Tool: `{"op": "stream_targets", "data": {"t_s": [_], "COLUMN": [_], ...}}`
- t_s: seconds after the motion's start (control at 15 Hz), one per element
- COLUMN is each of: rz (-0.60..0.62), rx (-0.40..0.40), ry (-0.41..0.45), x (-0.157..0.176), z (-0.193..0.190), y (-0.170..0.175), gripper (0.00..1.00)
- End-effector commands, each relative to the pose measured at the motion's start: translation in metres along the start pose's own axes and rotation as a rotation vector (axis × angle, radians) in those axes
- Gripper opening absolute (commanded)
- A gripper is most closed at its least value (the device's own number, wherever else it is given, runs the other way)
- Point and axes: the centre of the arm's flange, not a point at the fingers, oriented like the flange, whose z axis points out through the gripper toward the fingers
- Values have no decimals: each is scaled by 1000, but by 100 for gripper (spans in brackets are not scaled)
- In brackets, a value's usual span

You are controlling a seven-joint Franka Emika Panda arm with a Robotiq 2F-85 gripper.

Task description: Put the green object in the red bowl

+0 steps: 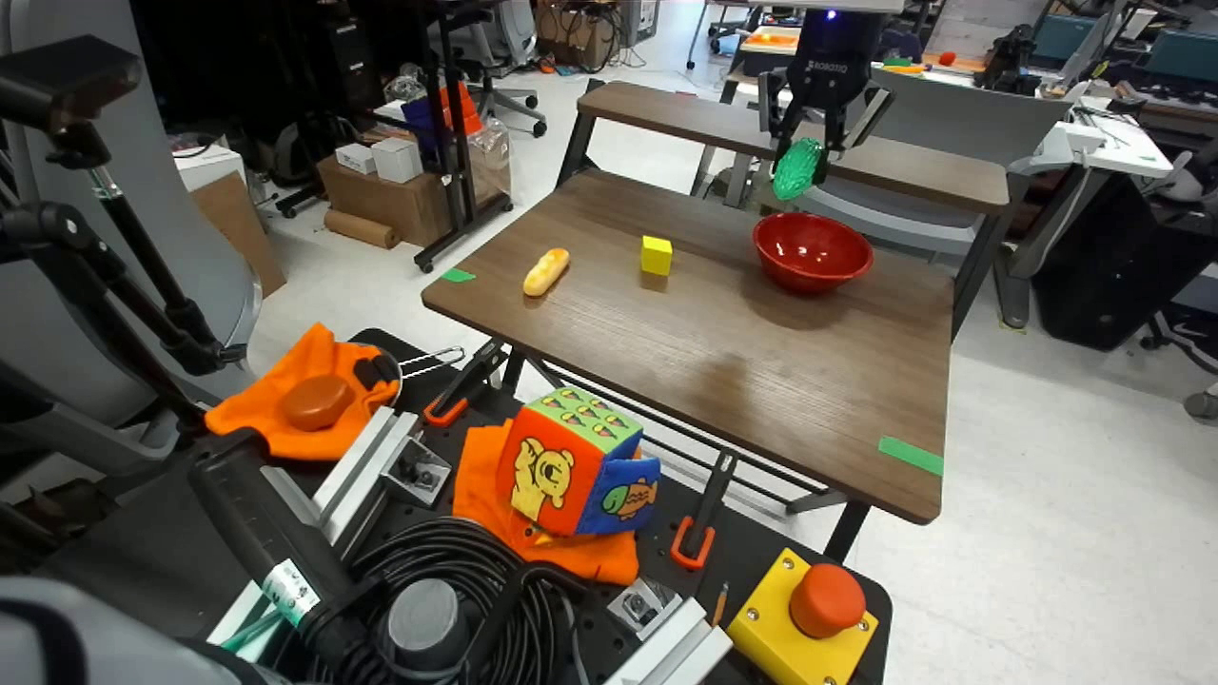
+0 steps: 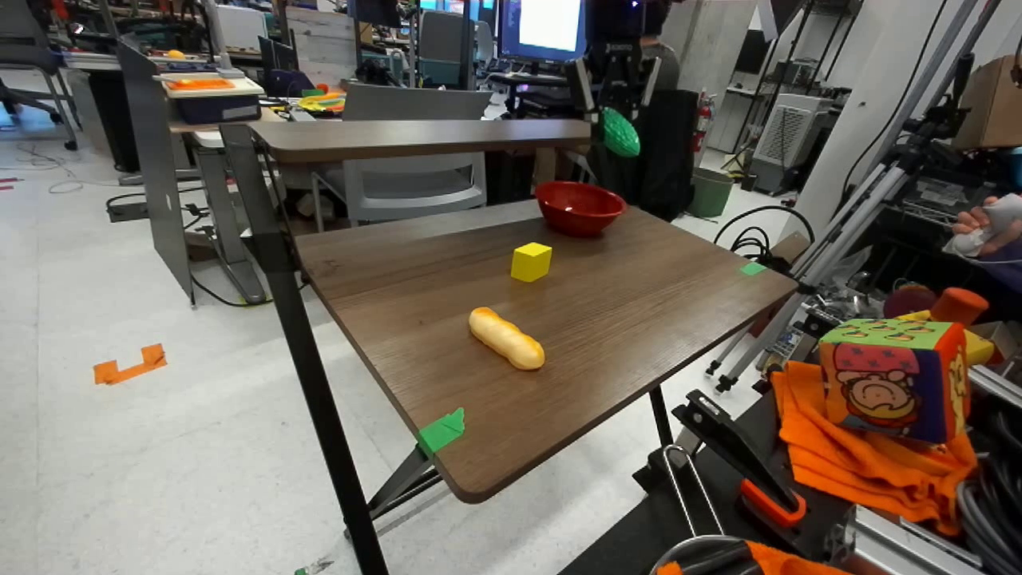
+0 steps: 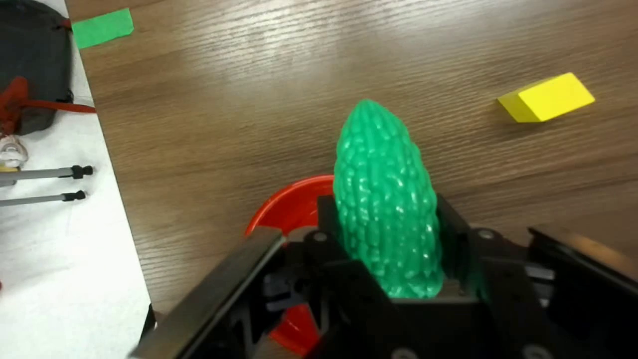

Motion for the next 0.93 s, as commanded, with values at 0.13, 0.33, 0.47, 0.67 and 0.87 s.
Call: {"op": "stream_targets", "data": {"t_s": [0.13,0.33,0.47,0.67,0.87], "rz": [46,72,86,97,118], "rx": [-30,-45,-51,-67,-106], "ry": [-14,-20,-20,-28,-9], "x": [80,101,112,122,130], "z": [14,34,44,63,79], "y": [-10,-15,-15,-13,-5], "gripper": [22,22,22,22,22]}}
